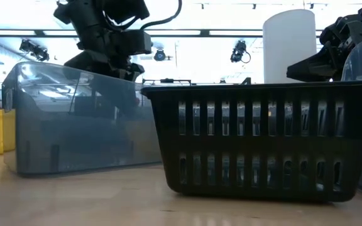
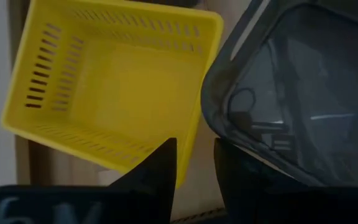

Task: Stack baskets on shelf by color
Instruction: Stack the right yellow bin on the yellow bins

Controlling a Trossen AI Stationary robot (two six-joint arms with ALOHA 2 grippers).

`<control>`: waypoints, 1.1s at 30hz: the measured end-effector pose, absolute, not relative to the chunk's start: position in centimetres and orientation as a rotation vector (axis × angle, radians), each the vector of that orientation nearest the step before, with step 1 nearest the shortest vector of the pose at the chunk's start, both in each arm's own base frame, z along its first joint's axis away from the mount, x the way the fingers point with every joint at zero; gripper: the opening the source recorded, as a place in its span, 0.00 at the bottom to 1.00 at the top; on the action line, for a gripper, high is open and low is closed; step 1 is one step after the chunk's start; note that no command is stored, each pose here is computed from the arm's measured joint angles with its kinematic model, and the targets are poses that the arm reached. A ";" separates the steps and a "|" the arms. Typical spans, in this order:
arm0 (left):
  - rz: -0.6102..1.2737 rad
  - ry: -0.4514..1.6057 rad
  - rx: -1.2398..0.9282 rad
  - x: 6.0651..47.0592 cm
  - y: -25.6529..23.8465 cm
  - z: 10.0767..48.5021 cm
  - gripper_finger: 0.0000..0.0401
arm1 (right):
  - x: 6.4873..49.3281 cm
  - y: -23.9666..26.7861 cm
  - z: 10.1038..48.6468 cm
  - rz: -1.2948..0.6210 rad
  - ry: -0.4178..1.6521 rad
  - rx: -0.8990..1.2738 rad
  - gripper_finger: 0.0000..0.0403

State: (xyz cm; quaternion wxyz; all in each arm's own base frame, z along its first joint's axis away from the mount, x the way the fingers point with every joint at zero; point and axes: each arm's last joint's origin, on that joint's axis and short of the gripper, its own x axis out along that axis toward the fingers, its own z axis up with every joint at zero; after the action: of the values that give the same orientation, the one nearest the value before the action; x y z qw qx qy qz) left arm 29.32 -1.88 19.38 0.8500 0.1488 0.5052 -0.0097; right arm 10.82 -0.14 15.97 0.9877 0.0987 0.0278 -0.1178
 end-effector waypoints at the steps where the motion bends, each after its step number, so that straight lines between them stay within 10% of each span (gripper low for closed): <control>1: -0.022 1.066 0.315 29.3 -1.9 19.3 0.28 | 10.8 -0.1 16.0 -0.237 0.056 0.198 0.23; 21: -0.089 1.132 0.461 30.6 -1.6 16.5 0.28 | 10.9 -0.1 16.0 -0.228 0.050 0.200 0.23; 33: -0.011 1.175 0.437 30.4 -1.4 16.1 0.03 | 11.0 -0.1 16.1 -0.229 0.045 0.201 0.23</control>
State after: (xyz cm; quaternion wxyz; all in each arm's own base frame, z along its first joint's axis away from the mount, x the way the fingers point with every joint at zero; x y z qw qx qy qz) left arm 30.39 -1.40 16.10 0.8100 0.2047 0.5496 -0.0050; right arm 10.99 -0.11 16.10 0.9882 0.1001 0.0223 -0.1138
